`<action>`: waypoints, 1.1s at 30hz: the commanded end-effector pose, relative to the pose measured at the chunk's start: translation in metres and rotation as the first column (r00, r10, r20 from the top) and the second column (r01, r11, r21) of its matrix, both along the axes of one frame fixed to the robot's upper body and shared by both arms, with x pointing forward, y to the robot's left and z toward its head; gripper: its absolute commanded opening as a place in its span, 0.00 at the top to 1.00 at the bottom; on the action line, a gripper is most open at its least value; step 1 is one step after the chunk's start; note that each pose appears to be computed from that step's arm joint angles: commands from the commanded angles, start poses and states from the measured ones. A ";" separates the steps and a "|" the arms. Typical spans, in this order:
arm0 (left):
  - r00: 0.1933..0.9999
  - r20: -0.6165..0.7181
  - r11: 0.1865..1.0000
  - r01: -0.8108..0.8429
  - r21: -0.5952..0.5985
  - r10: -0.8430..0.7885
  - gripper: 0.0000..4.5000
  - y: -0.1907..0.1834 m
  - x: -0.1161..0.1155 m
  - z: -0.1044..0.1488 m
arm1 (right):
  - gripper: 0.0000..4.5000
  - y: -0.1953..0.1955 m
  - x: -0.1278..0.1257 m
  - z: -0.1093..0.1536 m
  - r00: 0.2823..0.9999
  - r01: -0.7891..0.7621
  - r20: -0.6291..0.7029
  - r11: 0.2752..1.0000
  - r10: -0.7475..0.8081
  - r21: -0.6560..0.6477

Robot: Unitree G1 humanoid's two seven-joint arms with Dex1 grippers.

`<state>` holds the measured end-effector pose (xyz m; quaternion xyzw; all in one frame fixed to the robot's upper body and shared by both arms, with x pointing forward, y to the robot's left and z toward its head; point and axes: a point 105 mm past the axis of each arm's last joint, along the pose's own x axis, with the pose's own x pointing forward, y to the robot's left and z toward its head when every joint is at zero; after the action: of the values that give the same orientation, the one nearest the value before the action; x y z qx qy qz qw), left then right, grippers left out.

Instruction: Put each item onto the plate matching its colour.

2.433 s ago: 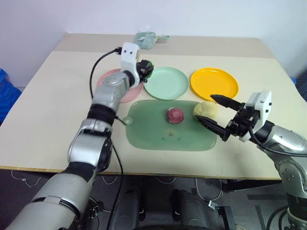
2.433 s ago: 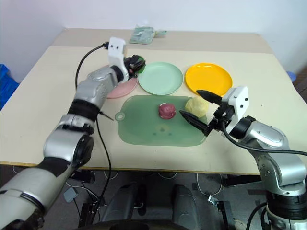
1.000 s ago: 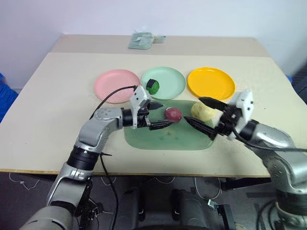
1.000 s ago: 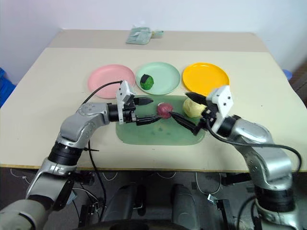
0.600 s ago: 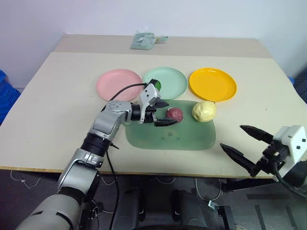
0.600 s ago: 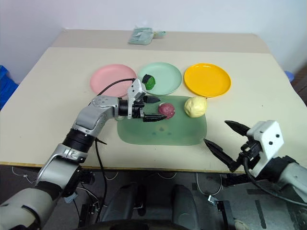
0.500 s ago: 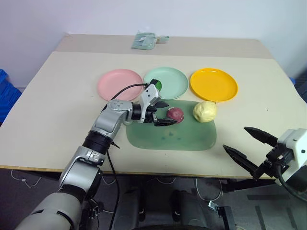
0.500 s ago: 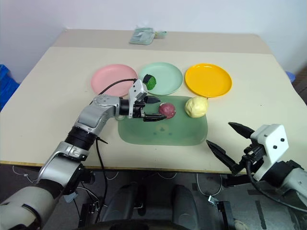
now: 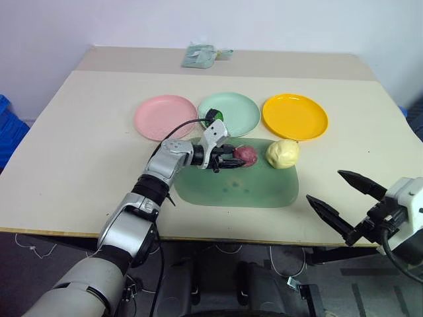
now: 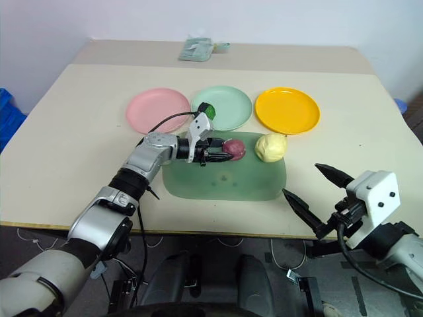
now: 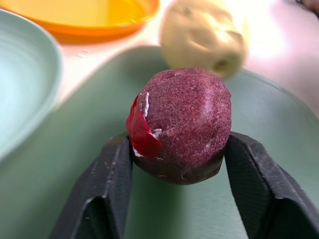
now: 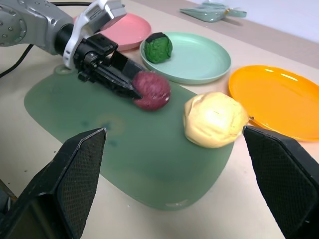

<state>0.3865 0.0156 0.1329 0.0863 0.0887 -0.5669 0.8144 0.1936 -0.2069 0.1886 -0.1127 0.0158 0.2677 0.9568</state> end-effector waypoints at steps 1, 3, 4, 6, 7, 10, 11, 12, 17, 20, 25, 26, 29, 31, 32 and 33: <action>0.988 0.024 0.979 -0.145 -0.141 0.149 0.39 0.032 0.012 0.038 | 0.00 0.006 0.004 0.005 0.999 -0.035 0.034 0.999 0.035 0.002; 0.973 0.013 0.958 -0.223 -0.183 0.229 0.39 0.050 0.016 0.048 | 0.00 0.007 0.007 0.005 0.998 -0.047 0.039 0.999 0.047 0.009; 0.951 0.007 0.930 -0.299 -0.211 0.308 0.39 0.066 0.023 0.054 | 0.00 0.008 0.010 0.005 0.998 -0.055 0.040 0.998 0.055 0.008; 0.887 -0.029 0.853 -0.451 -0.263 0.460 0.39 0.099 0.036 0.060 | 0.00 0.011 0.015 0.004 0.996 -0.077 0.043 0.997 0.076 0.008; 0.852 -0.043 0.814 -0.513 -0.274 0.522 0.39 0.113 0.041 0.061 | 0.00 0.012 0.018 0.003 0.995 -0.088 0.045 0.996 0.087 0.007; 0.773 -0.072 0.728 -0.620 -0.293 0.630 0.39 0.134 0.053 0.062 | 0.00 0.015 0.025 0.004 0.992 -0.112 0.052 0.994 0.112 0.004; 0.754 -0.083 0.707 -0.643 -0.294 0.651 0.39 0.137 0.055 0.061 | 0.00 0.015 0.028 0.004 0.991 -0.120 0.055 0.993 0.120 0.003; 0.729 -0.099 0.681 -0.671 -0.292 0.677 0.39 0.141 0.059 0.059 | 0.00 0.015 0.031 0.004 0.990 -0.127 0.057 0.992 0.126 0.001; 0.675 -0.169 0.617 -0.730 -0.295 0.718 0.07 0.147 0.067 0.050 | 0.00 0.017 0.050 0.004 0.986 -0.147 0.076 0.989 0.147 0.003; 0.670 -0.154 0.614 -0.733 -0.292 0.726 0.01 0.149 0.063 0.050 | 0.00 0.013 0.064 0.007 0.987 -0.120 0.108 0.993 0.117 0.018; 0.796 -0.101 0.702 -0.578 -0.417 0.596 0.01 0.140 0.027 0.067 | 0.00 0.010 0.090 0.000 0.992 -0.073 0.106 0.996 0.069 0.041; 0.844 -0.074 0.747 -0.507 -0.431 0.531 0.01 0.135 0.009 0.070 | 0.00 0.011 0.095 -0.002 0.993 -0.071 0.101 0.996 0.066 0.049; 0.938 -0.010 0.863 -0.323 -0.388 0.347 0.01 0.126 -0.042 0.064 | 0.00 0.014 0.108 -0.009 0.994 -0.082 0.081 0.995 0.077 0.057; 0.966 0.015 0.914 -0.237 -0.329 0.256 0.01 0.126 -0.071 0.057 | 0.00 0.016 0.116 -0.015 0.994 -0.089 0.068 0.994 0.085 0.056; 0.975 0.022 0.933 -0.205 -0.297 0.222 0.01 0.128 -0.083 0.052 | 0.00 0.017 0.121 -0.018 0.994 -0.090 0.061 0.994 0.087 0.056; 0.980 0.024 0.943 -0.185 -0.276 0.199 0.01 0.128 -0.091 0.050 | 0.00 0.017 0.124 -0.021 0.994 -0.091 0.057 0.994 0.088 0.055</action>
<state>0.3109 0.1534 0.1676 -0.0414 0.0205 -0.4479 0.8929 0.3139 -0.1917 0.1614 -0.0825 -0.0041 0.3040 0.9491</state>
